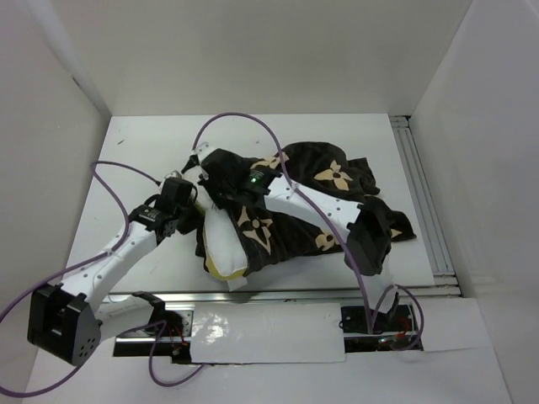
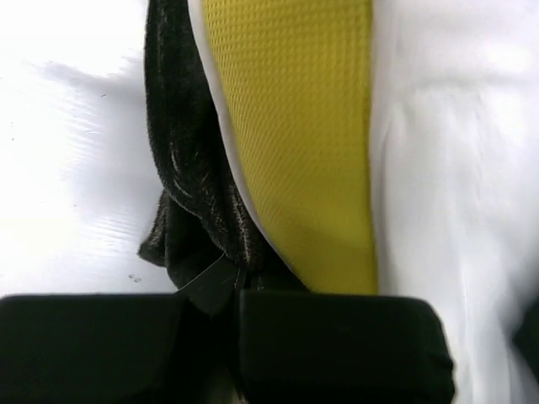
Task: Put the pillow into the pillowcase
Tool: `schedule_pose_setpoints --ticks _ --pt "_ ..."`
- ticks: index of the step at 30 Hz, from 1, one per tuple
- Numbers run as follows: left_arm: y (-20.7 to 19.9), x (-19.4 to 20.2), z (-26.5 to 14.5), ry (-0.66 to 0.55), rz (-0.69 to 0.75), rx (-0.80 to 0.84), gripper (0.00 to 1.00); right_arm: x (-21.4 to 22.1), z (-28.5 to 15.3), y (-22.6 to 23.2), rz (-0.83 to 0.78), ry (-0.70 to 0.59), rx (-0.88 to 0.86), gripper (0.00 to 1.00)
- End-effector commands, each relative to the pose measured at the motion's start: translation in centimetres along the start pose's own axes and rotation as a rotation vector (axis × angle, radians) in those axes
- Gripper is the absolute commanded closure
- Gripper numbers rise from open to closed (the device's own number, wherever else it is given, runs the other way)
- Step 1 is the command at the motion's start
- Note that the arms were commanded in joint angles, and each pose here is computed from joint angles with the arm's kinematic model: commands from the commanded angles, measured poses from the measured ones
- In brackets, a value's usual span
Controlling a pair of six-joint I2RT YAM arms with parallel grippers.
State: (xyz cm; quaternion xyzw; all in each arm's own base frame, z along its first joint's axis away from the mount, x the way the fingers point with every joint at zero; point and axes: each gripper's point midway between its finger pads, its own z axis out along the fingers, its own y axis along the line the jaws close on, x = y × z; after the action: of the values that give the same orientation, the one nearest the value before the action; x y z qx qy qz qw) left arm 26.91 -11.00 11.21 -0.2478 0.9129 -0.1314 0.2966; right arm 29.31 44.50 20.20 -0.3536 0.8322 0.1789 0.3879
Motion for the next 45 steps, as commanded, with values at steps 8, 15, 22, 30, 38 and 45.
schedule_pose_setpoints --ticks 8,15,22,30,38,45 --pt "-4.8 -3.2 -2.3 -0.129 -0.018 0.197 1.0 -3.1 -5.2 -4.1 0.019 -0.176 -0.007 0.47" --pt "-6.0 -3.9 -4.4 -0.178 -0.036 0.292 1.0 -4.7 -12.9 0.1 -0.064 -0.298 -0.251 0.27" --pt "-7.2 -4.9 -7.7 -0.241 -0.034 0.414 1.0 -2.3 -11.8 2.8 -0.141 -0.22 -0.249 0.03" --pt "-8.7 -4.6 -10.1 -0.272 0.036 0.565 1.0 -3.5 -8.1 -0.7 -0.048 -0.217 0.001 0.0" --pt "-9.1 -4.6 -11.7 -0.299 0.075 0.619 1.0 -0.8 -2.6 0.5 -0.091 -0.088 -0.033 0.12" --pt "-6.4 -5.1 -10.7 -0.315 0.048 0.456 1.0 2.5 0.3 -10.7 0.121 0.02 0.374 1.0"
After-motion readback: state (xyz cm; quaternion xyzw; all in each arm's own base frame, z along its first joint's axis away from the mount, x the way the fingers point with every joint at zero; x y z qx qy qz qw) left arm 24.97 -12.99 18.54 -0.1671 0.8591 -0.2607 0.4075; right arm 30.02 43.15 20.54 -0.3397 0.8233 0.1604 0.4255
